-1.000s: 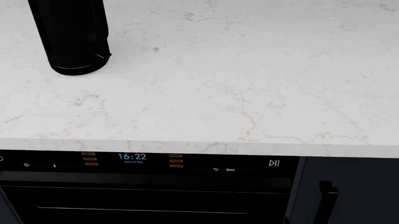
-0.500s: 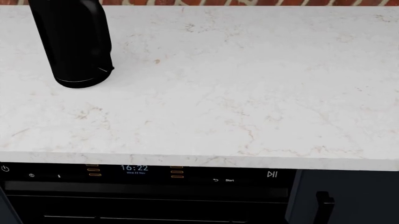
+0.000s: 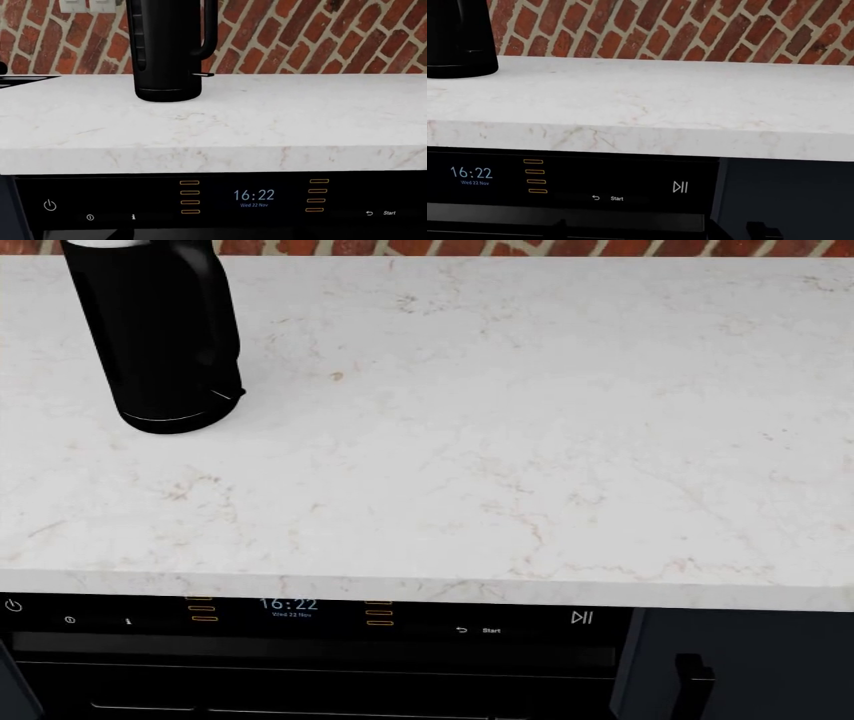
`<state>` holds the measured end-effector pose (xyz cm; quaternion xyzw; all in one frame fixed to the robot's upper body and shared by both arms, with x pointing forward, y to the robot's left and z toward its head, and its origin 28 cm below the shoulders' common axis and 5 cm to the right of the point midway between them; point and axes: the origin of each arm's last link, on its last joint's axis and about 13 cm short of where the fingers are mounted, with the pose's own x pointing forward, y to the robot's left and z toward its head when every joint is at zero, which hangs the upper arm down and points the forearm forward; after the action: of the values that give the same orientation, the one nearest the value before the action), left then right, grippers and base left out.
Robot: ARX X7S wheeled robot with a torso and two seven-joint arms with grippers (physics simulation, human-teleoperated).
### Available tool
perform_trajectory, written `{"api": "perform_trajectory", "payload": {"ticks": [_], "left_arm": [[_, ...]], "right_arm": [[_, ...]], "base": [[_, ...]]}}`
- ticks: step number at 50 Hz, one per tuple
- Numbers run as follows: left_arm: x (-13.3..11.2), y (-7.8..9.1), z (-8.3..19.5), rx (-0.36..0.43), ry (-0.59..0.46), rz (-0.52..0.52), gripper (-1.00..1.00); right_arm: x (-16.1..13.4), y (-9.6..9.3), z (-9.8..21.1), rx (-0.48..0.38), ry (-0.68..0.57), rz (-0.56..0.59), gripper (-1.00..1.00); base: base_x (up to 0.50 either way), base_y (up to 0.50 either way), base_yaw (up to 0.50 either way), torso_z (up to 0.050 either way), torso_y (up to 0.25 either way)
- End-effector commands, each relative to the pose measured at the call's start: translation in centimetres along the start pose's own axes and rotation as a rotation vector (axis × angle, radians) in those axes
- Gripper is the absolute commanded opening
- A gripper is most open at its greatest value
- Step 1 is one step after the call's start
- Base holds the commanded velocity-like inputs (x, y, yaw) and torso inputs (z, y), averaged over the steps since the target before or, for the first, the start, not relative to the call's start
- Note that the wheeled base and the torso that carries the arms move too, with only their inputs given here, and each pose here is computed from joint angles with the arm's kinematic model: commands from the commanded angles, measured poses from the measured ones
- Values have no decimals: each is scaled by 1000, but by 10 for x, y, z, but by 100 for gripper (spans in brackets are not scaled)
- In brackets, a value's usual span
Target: Close the lid of the electric kettle.
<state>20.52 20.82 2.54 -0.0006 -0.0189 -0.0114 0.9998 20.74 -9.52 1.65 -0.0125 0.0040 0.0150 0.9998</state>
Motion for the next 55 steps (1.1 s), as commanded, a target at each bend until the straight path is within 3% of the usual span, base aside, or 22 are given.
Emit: {"api": "perform_trajectory", "payload": {"ticks": [1,16,34,55], "left_arm": [[-9,3,23,-17,5,-29,100],[-16,5,63,64,-30,-97,100],[-11,16,110,137,-123,-89,100],[-10,19,166,172,-193,-134,100]], "right_arm": [[-1,-1,17,-8,-14,3,100],[-9,-9,61,-109,-62,31,100],[-9,-21,119,-232,-149,41,100],[-11,-30,175,-292,-212,47,100]], "base": [[0,0,0,0,0],[0,0,0,0,0],[0,0,0,0,0],[0,0,0,0,0]]}}
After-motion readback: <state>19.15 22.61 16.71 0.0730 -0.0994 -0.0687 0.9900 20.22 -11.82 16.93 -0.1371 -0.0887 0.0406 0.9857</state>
